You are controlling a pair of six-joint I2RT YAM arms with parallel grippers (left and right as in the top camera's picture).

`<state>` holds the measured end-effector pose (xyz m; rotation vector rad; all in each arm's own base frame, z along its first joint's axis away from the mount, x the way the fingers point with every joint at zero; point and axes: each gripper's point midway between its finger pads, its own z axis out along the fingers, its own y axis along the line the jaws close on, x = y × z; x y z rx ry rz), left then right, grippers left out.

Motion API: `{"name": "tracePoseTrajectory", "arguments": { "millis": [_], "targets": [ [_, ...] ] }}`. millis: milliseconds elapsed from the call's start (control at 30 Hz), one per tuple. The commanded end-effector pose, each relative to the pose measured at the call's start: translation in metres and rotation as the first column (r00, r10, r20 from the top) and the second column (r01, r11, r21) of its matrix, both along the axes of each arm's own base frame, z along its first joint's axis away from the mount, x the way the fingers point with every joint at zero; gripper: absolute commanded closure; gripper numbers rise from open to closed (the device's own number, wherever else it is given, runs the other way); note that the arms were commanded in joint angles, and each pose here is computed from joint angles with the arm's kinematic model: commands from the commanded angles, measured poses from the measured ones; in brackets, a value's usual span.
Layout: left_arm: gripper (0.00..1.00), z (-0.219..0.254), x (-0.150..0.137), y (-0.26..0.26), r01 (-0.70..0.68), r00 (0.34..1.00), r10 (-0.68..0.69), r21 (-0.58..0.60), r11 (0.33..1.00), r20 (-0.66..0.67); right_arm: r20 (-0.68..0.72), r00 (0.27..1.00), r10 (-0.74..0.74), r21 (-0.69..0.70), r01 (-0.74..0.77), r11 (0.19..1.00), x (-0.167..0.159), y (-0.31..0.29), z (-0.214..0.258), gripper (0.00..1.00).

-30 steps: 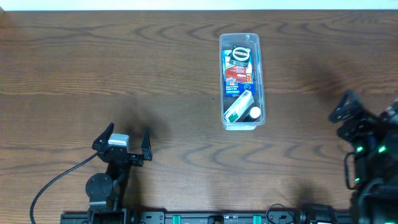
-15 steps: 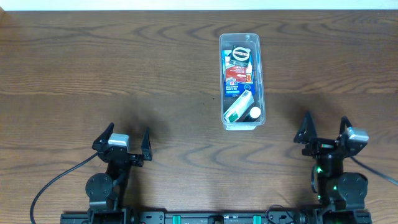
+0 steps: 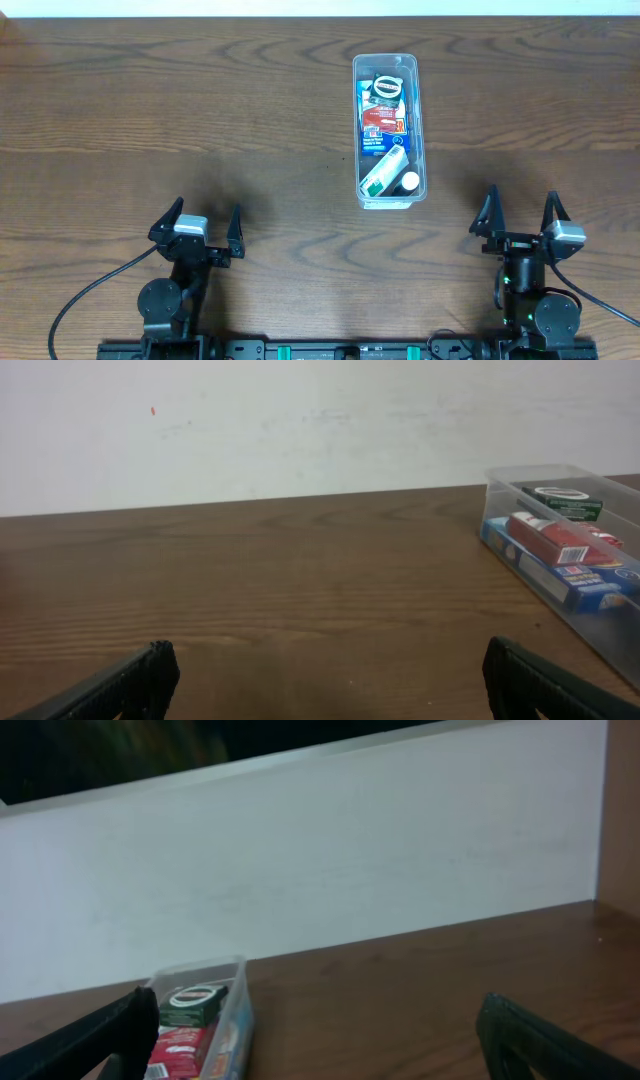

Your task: Pack container

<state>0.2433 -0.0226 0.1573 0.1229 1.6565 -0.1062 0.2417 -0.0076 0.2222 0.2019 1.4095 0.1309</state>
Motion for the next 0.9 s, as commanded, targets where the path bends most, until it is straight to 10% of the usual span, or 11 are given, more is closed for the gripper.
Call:
{"name": "tracePoseTrajectory", "arguments": {
  "millis": [0, 867],
  "targets": [
    [0.02, -0.016, 0.000, 0.001, -0.003, 0.999, 0.004, 0.005, 1.000, -0.045, -0.035, 0.999, -0.005, -0.075, 0.002, 0.997, 0.003, 0.002, -0.018, 0.01],
    [0.02, -0.016, 0.000, 0.001, -0.003, 0.999, 0.004, 0.005, 1.000, -0.045, -0.233, 0.971, 0.054, -0.335, -0.132, 0.933, 0.004, 0.020, -0.066, 0.01]
  ]
}}
